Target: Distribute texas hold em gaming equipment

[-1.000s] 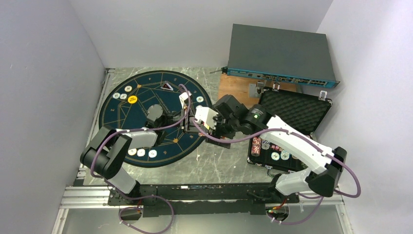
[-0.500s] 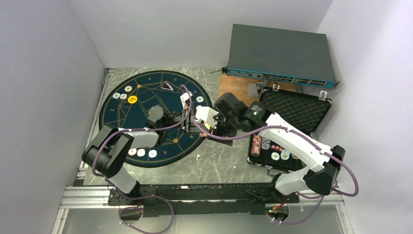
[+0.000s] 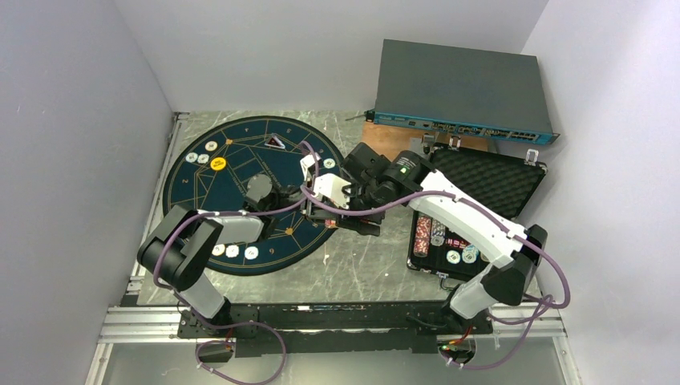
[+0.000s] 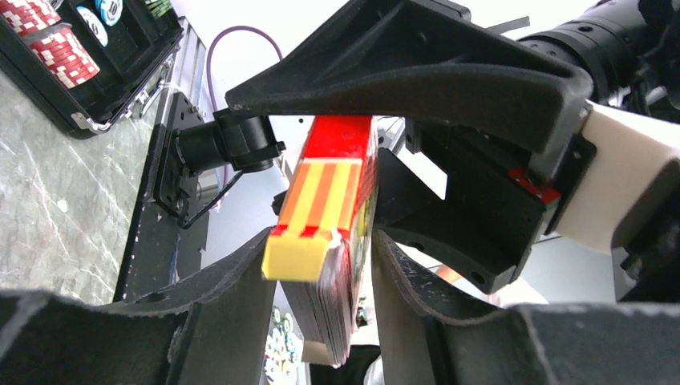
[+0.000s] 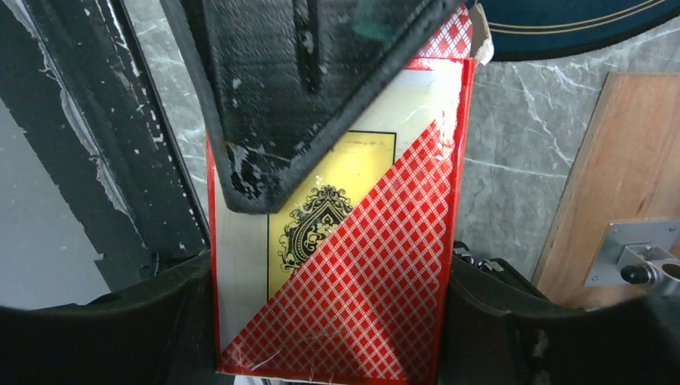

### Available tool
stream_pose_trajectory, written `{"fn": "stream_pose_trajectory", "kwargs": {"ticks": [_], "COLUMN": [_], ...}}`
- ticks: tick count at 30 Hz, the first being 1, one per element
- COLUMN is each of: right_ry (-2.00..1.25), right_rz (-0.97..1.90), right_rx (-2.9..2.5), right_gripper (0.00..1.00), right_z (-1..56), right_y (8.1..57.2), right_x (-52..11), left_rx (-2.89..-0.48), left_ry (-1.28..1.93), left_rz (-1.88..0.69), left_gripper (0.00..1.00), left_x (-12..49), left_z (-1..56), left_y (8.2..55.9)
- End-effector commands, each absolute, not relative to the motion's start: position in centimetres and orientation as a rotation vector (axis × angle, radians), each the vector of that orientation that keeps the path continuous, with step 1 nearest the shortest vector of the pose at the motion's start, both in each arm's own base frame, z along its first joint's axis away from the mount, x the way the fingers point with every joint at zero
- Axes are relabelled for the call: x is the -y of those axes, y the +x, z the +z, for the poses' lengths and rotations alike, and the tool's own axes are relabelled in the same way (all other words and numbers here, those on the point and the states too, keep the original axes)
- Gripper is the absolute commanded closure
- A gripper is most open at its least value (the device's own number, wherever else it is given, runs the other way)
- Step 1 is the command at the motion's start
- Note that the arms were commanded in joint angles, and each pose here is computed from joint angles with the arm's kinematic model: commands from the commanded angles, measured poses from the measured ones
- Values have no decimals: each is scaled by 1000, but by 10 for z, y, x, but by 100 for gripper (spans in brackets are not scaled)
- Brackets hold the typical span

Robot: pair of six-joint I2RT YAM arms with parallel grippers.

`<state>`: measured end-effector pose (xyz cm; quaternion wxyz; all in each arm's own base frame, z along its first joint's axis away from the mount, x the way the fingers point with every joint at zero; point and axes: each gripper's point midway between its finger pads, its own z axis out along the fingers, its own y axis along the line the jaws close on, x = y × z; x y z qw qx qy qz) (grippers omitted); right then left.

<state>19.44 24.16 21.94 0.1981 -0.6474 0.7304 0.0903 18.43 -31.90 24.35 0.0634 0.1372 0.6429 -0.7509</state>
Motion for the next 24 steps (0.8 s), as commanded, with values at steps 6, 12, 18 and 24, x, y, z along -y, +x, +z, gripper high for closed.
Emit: {"fn": "stream_pose_trajectory", "kwargs": {"ticks": [6,12,18,24], "right_ry": [-1787,-1773,-1735,-1728], "right_rz": [246,164,132,121], "right_rx": [-2052,-2089,-2105,-2107], "right_gripper": [62,54,40,32], "right_z": [245,239,238,235], "right_y": [190,191,195,198], "right_x": [-241,-233,-235,-237], "left_rx": [-1865,-1855,-1849,-1823], "left_ry": [486,475,463,468], "left_rz": [-2287,-2297,-2313,-2333], "left_gripper": [47,47,46,46], "left_x": [322,322,324,326], "left_z": [257,258,259,264], "left_y": [183,184,186,187]}}
